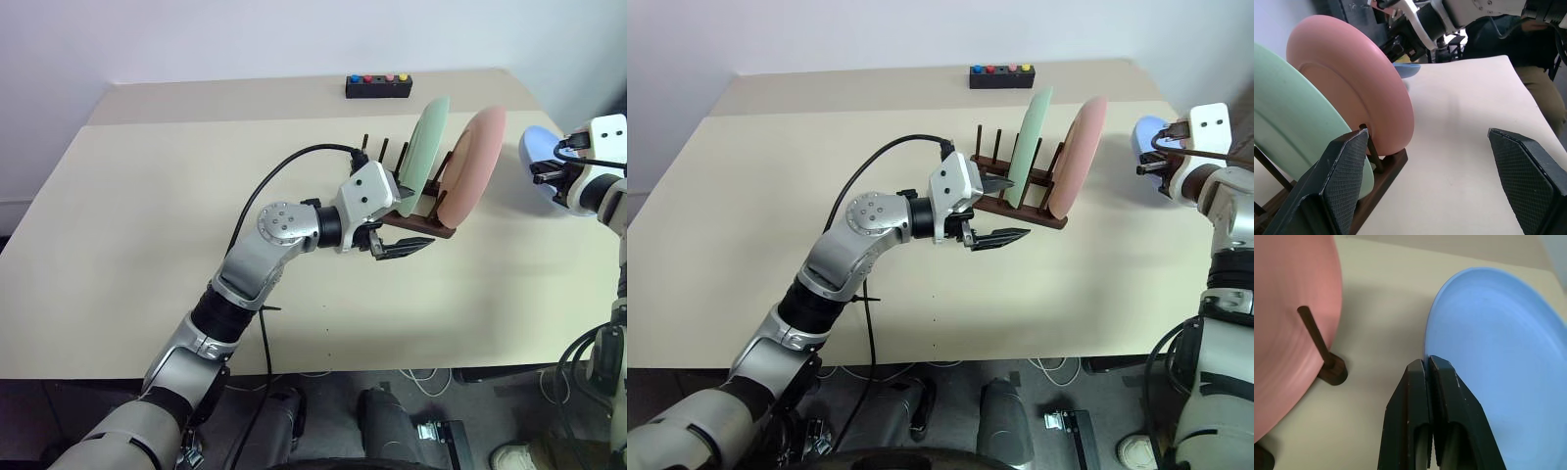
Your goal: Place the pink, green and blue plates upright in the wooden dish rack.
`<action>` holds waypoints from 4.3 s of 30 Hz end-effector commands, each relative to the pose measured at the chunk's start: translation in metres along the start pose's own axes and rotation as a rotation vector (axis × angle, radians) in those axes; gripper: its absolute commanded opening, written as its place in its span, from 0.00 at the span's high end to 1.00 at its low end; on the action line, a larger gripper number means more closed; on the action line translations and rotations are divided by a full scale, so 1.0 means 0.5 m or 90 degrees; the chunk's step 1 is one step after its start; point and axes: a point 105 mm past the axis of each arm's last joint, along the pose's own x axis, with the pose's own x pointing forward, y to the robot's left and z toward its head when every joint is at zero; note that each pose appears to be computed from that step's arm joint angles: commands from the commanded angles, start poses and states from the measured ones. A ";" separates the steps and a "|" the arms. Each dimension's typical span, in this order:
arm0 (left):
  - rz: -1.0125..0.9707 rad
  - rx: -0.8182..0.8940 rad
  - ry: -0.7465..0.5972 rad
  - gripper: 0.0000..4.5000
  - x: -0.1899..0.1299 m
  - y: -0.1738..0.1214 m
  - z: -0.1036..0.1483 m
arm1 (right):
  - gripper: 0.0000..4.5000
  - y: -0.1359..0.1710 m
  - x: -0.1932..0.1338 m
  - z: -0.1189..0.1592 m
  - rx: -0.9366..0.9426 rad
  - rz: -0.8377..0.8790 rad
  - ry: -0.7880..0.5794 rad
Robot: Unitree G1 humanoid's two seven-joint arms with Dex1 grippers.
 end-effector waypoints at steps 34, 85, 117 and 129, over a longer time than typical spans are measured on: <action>0.240 -0.089 -0.250 0.10 -0.111 0.161 0.110 | 0.99 0.302 -0.191 0.415 0.223 0.478 -0.507; 0.279 -0.153 -0.112 0.10 -0.242 0.147 0.002 | 0.99 0.442 -0.114 0.314 0.720 0.537 -0.400; 0.274 -0.146 -0.115 0.10 -0.236 0.143 -0.003 | 0.99 0.492 -0.103 0.278 0.736 0.555 -0.345; 0.271 -0.149 -0.122 0.10 -0.229 0.140 -0.001 | 0.99 0.504 -0.102 0.296 0.740 0.575 -0.346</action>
